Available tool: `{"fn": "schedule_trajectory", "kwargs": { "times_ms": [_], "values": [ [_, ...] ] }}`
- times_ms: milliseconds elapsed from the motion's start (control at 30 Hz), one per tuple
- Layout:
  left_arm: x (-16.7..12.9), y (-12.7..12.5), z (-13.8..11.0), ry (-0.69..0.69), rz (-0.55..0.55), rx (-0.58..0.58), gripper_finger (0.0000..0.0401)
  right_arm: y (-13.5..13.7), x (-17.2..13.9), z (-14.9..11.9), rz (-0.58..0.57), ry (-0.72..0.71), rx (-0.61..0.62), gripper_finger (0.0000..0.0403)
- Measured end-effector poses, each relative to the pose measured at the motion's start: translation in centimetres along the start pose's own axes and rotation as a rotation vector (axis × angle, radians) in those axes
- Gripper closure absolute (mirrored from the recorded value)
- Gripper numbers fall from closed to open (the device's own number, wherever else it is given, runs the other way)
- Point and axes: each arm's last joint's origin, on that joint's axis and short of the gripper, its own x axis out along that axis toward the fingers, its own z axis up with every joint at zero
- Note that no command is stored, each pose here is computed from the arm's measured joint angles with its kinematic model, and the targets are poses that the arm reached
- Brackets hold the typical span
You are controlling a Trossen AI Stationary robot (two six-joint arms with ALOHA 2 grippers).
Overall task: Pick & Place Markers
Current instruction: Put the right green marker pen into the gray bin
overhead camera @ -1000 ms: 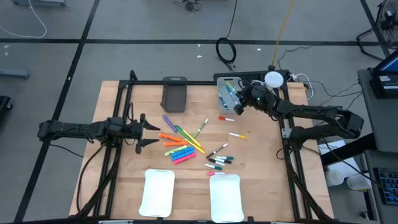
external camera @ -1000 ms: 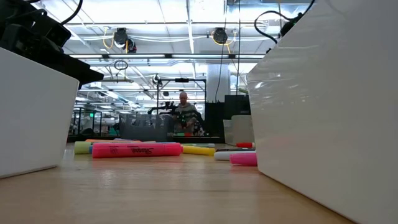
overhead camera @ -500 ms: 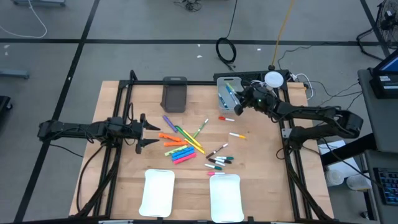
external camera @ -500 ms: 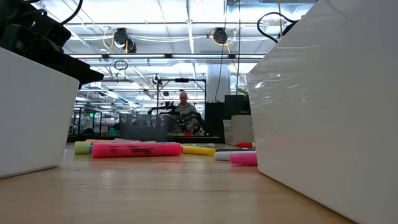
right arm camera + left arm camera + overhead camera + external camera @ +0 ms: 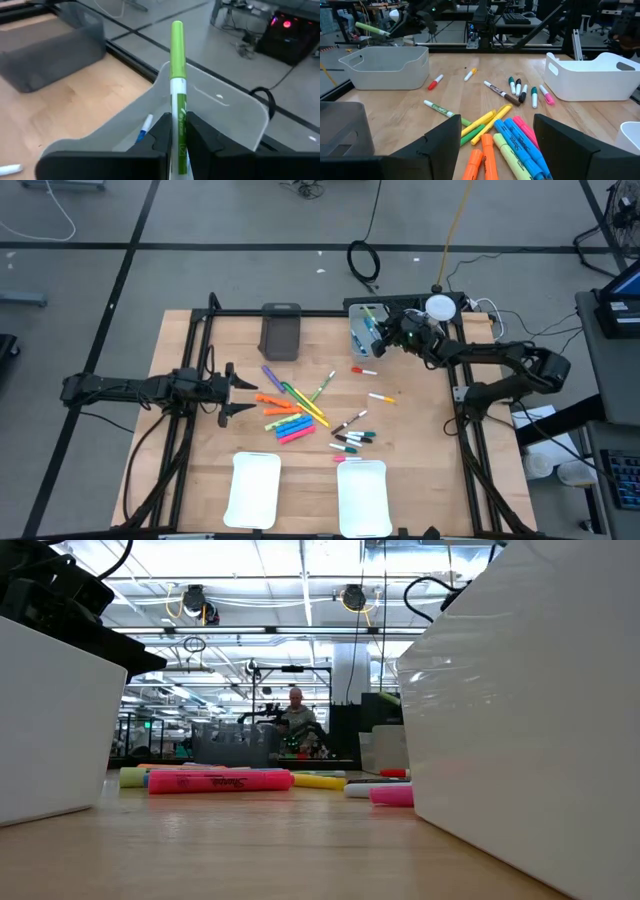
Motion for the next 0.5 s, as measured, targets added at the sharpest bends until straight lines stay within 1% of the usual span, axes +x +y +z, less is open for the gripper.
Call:
{"fn": "schedule_trajectory", "kwargs": {
  "times_ms": [67,167,267,400,500],
  "values": [
    [0.0,0.0,0.0,0.000,0.001,0.000,0.0150,-0.2,0.2,0.5,0.005,0.030,0.004,0.0368],
    [0.0,0.0,0.0,0.001,0.000,0.000,0.0150,-0.2,0.4,1.8,0.053,0.082,0.018,0.0368],
    [0.0,0.0,0.0,0.001,0.001,0.000,0.0150,-0.2,0.3,2.7,0.043,0.154,-0.012,0.0374],
    [0.0,0.0,0.0,0.000,0.000,0.000,0.0150,-0.3,0.3,2.9,0.040,0.174,-0.016,0.0377],
    [0.0,0.0,0.0,0.000,0.000,0.000,0.0150,-0.4,0.3,2.7,0.037,0.178,-0.015,0.0367]
  ]
}}
